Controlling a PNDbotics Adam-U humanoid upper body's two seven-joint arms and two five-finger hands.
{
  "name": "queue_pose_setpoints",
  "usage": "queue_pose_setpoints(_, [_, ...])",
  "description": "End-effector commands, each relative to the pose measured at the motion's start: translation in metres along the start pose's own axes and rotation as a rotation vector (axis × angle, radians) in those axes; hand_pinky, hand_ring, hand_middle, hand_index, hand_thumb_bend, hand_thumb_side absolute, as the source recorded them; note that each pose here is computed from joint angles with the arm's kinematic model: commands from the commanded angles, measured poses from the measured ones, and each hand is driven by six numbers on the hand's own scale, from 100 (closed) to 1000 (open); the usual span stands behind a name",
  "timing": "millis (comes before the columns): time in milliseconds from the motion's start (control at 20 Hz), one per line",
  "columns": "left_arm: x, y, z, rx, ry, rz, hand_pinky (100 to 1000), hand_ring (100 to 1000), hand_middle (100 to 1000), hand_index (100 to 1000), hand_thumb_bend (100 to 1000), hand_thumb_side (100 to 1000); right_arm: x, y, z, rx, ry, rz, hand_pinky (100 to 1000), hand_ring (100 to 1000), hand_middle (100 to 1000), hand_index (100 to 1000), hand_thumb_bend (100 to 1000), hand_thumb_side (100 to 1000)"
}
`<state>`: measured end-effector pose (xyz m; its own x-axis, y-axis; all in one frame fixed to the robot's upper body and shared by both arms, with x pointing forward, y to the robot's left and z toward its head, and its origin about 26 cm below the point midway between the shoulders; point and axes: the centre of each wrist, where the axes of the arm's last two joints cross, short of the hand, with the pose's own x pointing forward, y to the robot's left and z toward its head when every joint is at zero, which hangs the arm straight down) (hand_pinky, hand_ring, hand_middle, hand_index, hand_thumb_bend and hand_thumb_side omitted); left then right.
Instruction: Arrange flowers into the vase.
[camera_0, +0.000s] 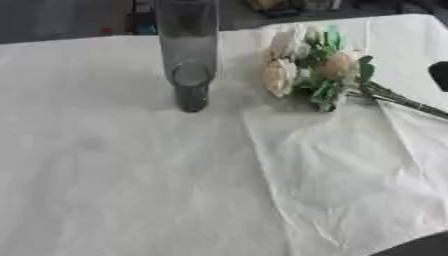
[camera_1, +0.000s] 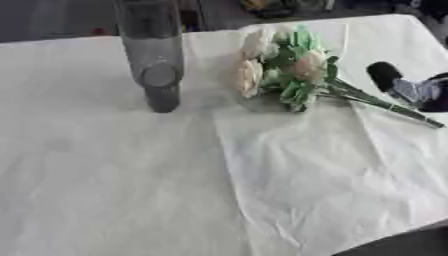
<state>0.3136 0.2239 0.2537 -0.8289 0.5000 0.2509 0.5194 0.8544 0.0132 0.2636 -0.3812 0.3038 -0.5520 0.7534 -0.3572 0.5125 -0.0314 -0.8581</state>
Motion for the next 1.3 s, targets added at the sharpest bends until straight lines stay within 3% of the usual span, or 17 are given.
queue_pose_setpoints(50, [0.003,-0.003,-0.007,-0.029,-0.019,0.007,780,762,845,959,124,794,0.0,-0.016,-0.01,0.041,-0.034,0.043,857,966,946,987,218,935])
queue_pose_setpoints(700, [0.002,-0.006,-0.009,-0.042,-0.017,0.027,781,763,846,958,118,798,0.005,-0.025,-0.028,0.103,-0.052,0.067,864,968,946,1000,255,909])
queue_pose_setpoints(1050, [0.001,-0.006,-0.01,-0.044,-0.019,0.029,780,764,847,958,113,800,0.005,-0.017,-0.027,0.143,0.018,0.092,871,973,946,1000,410,610])
queue_pose_setpoints(1300, [0.001,-0.007,-0.01,-0.045,-0.02,0.032,780,765,847,958,109,805,-0.004,-0.009,-0.025,0.183,0.071,0.1,886,996,974,1000,446,539])
